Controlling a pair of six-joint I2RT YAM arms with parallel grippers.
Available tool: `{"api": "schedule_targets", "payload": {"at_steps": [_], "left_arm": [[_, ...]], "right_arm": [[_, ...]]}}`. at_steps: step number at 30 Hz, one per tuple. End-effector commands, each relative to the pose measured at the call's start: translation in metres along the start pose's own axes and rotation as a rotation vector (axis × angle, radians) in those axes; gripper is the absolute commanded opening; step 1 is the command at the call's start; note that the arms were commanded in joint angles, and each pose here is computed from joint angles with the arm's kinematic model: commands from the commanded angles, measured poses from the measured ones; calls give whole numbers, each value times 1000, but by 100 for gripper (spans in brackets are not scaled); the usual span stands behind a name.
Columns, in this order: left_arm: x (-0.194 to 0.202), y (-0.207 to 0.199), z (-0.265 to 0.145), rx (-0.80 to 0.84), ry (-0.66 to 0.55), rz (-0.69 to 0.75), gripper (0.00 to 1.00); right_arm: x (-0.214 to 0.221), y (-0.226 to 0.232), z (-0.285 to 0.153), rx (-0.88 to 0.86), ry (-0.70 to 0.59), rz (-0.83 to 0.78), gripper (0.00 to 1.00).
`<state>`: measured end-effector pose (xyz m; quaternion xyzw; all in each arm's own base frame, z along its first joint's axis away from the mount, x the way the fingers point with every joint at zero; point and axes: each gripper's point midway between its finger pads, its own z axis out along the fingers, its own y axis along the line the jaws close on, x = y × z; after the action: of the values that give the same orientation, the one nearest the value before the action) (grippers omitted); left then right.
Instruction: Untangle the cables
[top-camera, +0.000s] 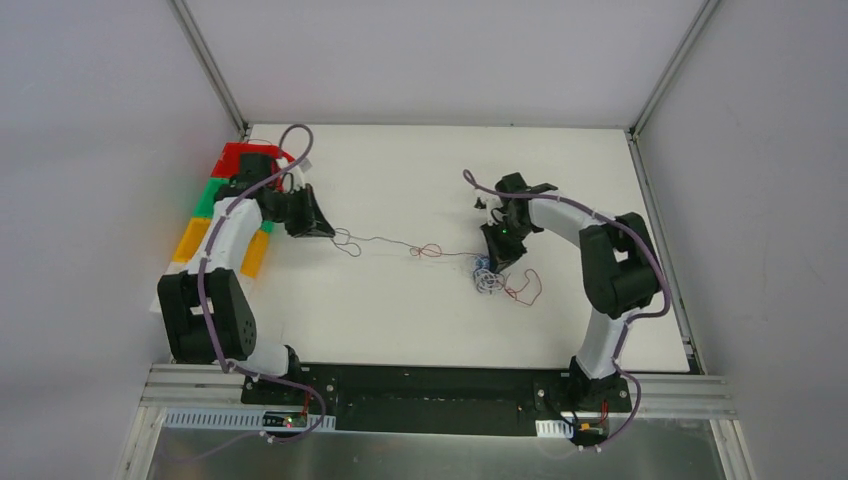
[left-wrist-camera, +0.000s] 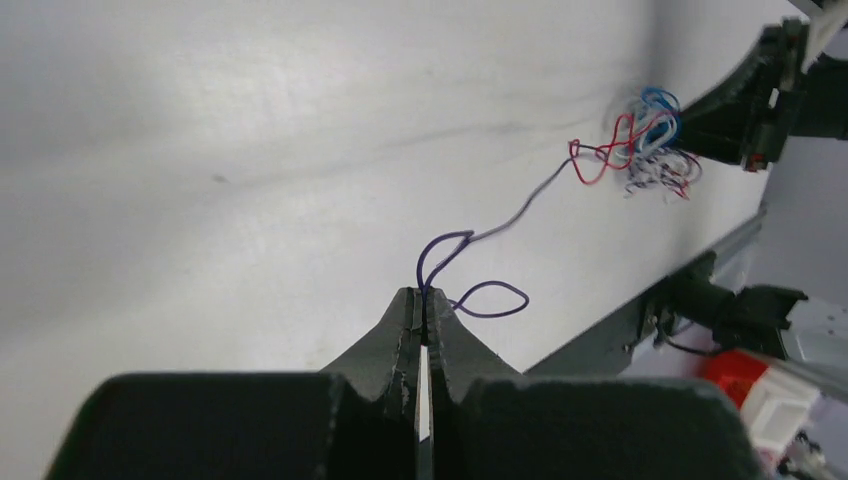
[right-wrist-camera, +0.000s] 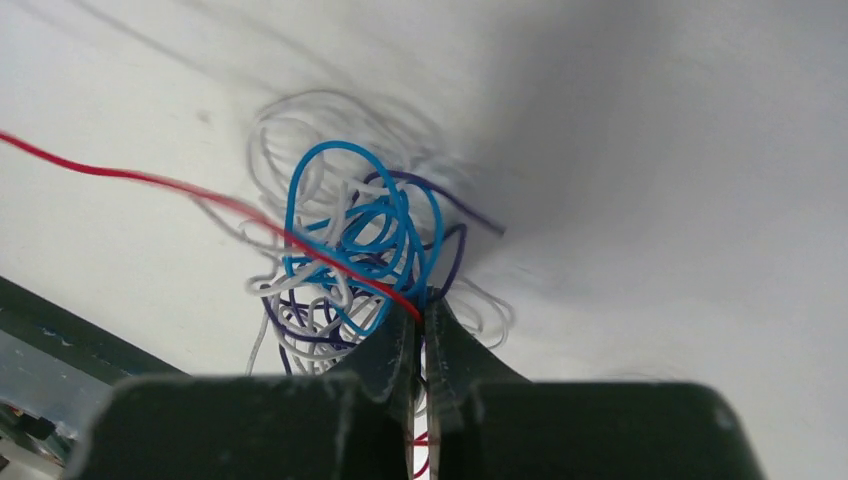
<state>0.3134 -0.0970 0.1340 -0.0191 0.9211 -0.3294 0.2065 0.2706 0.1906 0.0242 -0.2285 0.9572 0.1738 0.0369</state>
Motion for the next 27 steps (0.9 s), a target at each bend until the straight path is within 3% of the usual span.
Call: {"api": "schedule_targets", "payload": {"at_steps": [1, 7, 10, 14, 18, 22, 27], "left_arm": [[11, 49, -56, -215, 27, 11, 0], [-5, 89, -114, -364, -35, 1, 0], [-11, 87, -136, -374, -58, 22, 0], [-17, 66, -159, -375, -73, 56, 0], [-18, 65, -188, -479, -69, 76, 0], [-8, 82, -224, -644, -51, 191, 0], [17, 117, -266, -778, 68, 357, 0]], "right_arm": [[30, -46, -40, 91, 49, 57, 0], [35, -96, -67, 122, 26, 186, 0], [28, -105, -76, 106, -2, 224, 0], [9, -93, -83, 30, -52, 241, 0], [-10, -82, -90, -28, -93, 259, 0], [-24, -69, -99, -68, -131, 233, 0], [-43, -42, -110, -125, -163, 168, 0]]}}
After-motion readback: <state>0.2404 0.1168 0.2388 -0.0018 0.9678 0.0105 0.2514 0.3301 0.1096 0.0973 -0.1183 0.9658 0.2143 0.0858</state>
